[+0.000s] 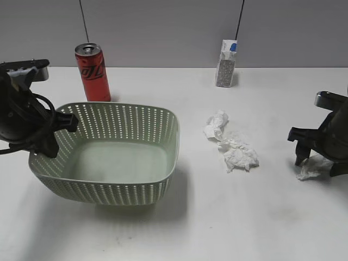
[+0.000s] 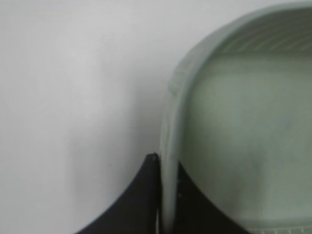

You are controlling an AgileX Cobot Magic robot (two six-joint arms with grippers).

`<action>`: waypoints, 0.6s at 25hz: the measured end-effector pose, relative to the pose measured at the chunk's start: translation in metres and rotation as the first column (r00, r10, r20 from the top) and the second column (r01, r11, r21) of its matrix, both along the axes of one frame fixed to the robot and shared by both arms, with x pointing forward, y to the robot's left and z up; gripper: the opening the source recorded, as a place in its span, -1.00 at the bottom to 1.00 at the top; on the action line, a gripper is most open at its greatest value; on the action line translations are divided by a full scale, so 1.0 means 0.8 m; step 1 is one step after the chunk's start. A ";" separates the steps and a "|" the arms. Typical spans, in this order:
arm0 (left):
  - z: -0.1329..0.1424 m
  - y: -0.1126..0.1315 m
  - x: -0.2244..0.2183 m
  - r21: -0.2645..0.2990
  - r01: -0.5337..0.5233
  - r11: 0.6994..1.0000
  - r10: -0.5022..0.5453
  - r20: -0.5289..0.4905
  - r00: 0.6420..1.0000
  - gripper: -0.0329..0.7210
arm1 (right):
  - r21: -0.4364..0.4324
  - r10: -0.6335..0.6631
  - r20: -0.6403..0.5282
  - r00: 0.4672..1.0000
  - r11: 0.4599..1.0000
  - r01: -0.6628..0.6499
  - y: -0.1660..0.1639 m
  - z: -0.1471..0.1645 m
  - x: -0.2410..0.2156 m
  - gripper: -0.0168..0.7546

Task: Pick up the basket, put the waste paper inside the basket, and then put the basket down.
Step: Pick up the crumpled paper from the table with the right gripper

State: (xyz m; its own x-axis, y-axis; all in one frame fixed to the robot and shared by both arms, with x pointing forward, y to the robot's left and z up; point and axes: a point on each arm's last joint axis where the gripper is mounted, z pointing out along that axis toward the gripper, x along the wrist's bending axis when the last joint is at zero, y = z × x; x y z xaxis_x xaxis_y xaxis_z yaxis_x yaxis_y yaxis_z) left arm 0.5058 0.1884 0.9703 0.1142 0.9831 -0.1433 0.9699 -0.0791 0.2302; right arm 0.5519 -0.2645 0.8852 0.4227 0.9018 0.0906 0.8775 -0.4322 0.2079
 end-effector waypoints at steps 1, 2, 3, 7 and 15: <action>0.000 0.000 0.000 -0.001 0.000 1.000 0.000 0.002 1.000 -0.91 | 0.001 -0.001 0.006 1.000 1.000 0.001 0.000 0.000 0.001 0.48; 0.000 0.000 0.000 -0.001 0.000 1.000 0.000 0.002 1.000 -0.91 | 0.002 -0.001 0.008 1.000 1.000 0.001 0.000 0.000 0.002 0.36; 0.000 0.000 0.000 -0.001 0.001 1.000 -0.001 0.004 1.000 -0.91 | 0.001 0.001 0.007 1.000 1.000 -0.001 0.000 0.000 0.002 0.18; 0.000 0.000 0.001 -0.003 0.000 1.000 0.000 0.009 1.000 -0.91 | -0.006 0.053 0.016 0.998 0.999 -0.053 0.001 0.000 0.003 -0.77; 0.000 0.000 0.001 -0.004 0.000 1.000 0.000 0.011 1.000 -0.91 | -0.045 0.457 0.175 0.872 0.888 -0.457 0.076 0.066 -0.011 -0.97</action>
State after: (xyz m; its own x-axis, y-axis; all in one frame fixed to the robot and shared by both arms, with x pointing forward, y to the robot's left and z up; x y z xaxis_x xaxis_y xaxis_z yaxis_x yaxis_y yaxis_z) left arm 0.5068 0.1880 0.9705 0.1160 0.9825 -0.1458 0.9673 -0.0784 0.2414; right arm 0.5432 -0.2039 0.9378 -0.0594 0.9907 0.1225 0.9260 0.0088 0.3775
